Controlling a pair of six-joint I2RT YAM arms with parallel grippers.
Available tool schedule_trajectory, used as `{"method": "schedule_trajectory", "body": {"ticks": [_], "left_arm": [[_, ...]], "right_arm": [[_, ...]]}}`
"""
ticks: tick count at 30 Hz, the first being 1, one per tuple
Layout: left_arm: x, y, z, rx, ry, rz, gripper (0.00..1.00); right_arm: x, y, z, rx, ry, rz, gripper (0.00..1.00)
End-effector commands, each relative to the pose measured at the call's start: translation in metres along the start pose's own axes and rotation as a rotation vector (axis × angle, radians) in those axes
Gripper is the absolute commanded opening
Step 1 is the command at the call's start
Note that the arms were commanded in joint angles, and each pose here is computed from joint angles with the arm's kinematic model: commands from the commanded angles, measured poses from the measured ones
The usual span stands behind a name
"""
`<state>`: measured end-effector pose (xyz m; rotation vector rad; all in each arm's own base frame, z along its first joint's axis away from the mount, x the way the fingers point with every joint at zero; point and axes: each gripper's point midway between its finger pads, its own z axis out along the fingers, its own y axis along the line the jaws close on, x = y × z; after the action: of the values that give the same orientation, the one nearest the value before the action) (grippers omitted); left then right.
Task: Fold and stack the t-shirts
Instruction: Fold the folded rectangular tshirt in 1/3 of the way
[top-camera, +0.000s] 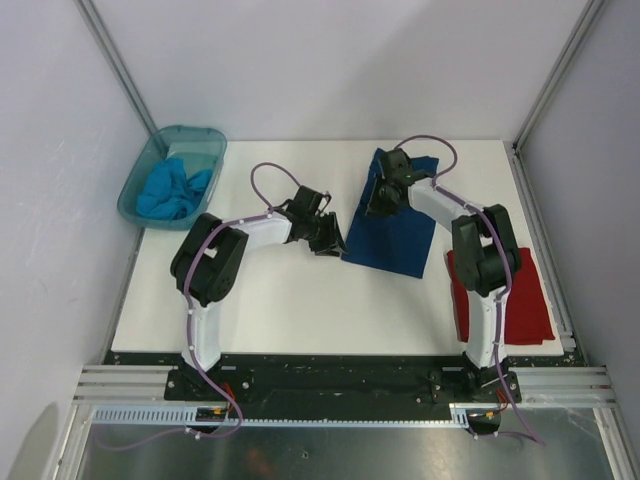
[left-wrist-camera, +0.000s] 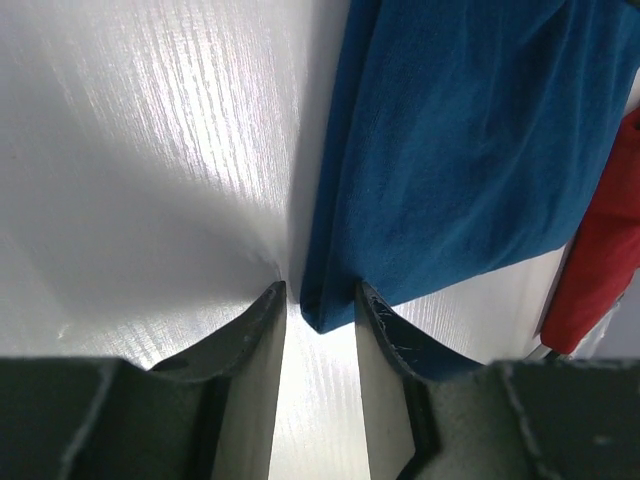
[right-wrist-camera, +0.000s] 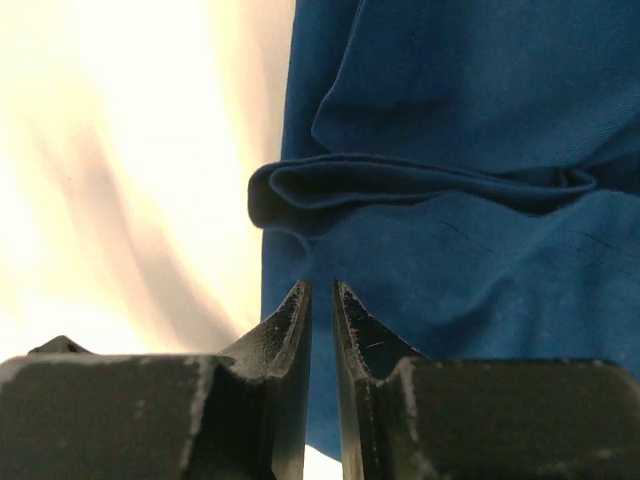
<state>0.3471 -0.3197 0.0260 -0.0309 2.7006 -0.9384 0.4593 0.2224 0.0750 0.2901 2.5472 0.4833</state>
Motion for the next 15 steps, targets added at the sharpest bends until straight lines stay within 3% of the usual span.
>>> {"method": "schedule_trajectory", "body": {"ticks": [1, 15], "left_arm": [[-0.003, 0.004, 0.003, -0.026, -0.028, 0.004, 0.39], [0.006, 0.014, 0.01, -0.065, -0.007, 0.006, 0.41]], "right_arm": [[-0.016, 0.015, 0.01, -0.06, -0.026, -0.013, 0.18], [-0.047, 0.013, 0.027, -0.053, -0.067, 0.058, 0.18]]}}
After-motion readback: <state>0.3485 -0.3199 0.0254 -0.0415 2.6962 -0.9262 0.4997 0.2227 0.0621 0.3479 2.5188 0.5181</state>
